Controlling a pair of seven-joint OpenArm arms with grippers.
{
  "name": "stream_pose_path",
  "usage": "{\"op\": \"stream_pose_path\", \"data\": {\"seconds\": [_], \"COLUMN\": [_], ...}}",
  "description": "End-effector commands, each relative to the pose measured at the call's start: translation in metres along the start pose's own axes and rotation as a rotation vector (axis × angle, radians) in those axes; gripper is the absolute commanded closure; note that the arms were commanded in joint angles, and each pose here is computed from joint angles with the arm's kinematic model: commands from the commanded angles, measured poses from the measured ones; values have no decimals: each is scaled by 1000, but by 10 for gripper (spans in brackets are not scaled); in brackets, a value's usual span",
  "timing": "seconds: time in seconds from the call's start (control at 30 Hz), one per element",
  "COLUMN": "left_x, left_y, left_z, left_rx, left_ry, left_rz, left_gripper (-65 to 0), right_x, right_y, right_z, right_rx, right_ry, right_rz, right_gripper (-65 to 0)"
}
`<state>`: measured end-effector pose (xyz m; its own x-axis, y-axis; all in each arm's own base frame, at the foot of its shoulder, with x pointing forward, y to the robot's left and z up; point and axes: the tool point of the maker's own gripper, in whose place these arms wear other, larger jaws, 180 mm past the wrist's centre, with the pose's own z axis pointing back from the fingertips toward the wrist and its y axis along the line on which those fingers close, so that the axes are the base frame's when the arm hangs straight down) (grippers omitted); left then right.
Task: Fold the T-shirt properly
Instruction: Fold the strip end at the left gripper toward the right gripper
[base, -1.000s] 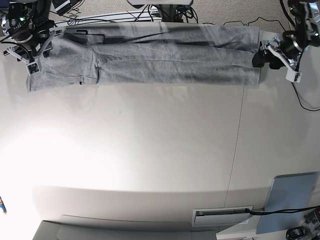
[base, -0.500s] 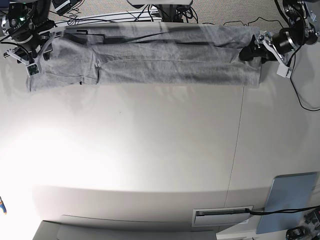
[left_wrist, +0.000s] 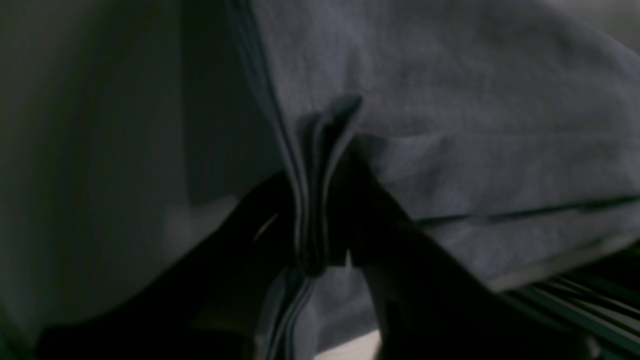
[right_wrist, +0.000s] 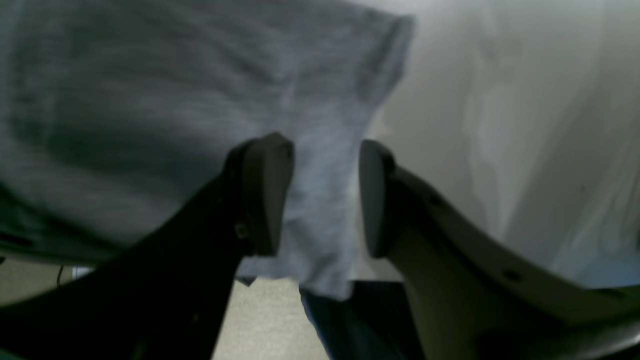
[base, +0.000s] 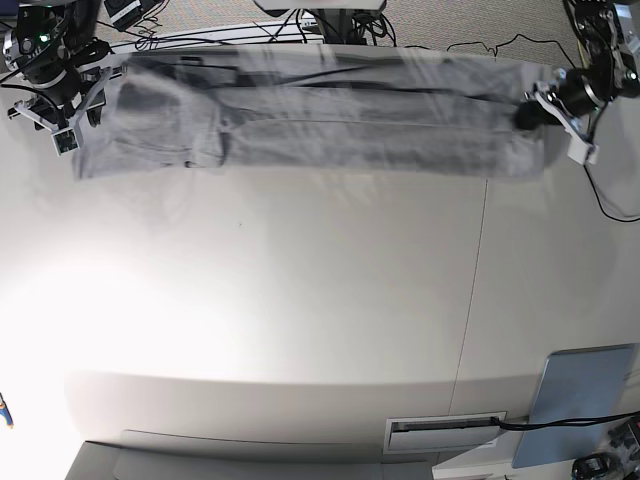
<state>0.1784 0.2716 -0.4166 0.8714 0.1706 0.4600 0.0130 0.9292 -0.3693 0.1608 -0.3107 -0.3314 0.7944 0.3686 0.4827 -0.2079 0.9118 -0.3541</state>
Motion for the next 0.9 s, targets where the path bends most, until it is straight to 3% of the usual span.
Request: {"op": "stream_pose_path", "data": {"seconds": [0.0,0.1,0.27,0.43,0.63,0.87], "left_x": [17,25,36,38,3,-5], "left_y": [4,6,-37,-127,-228,-290], "left_z": [10,18,32,42,17,-12], "left_rx": [30,115,107,-80,-352,-368], "left_ry": [-30,-11,-20,-128,-84,-68], "left_rz": [-45,-91,-209,-275,-295,-327], "left_gripper": [0,0,0,0,0,0], "right_x": [10,12,12,13,13,12], "right_y": [-7,-7,-7,-7,-7,-7], "right_z": [3,4,4,4,4,4], "right_rx": [-20,-20,-20,-20,-20,-20], "right_ry": [-38,-51,-52,-54,-54,-50], "right_rz": [17,17,17,16,16,17], "right_gripper": [-251,-251,-251,-251,-251,-251]}}
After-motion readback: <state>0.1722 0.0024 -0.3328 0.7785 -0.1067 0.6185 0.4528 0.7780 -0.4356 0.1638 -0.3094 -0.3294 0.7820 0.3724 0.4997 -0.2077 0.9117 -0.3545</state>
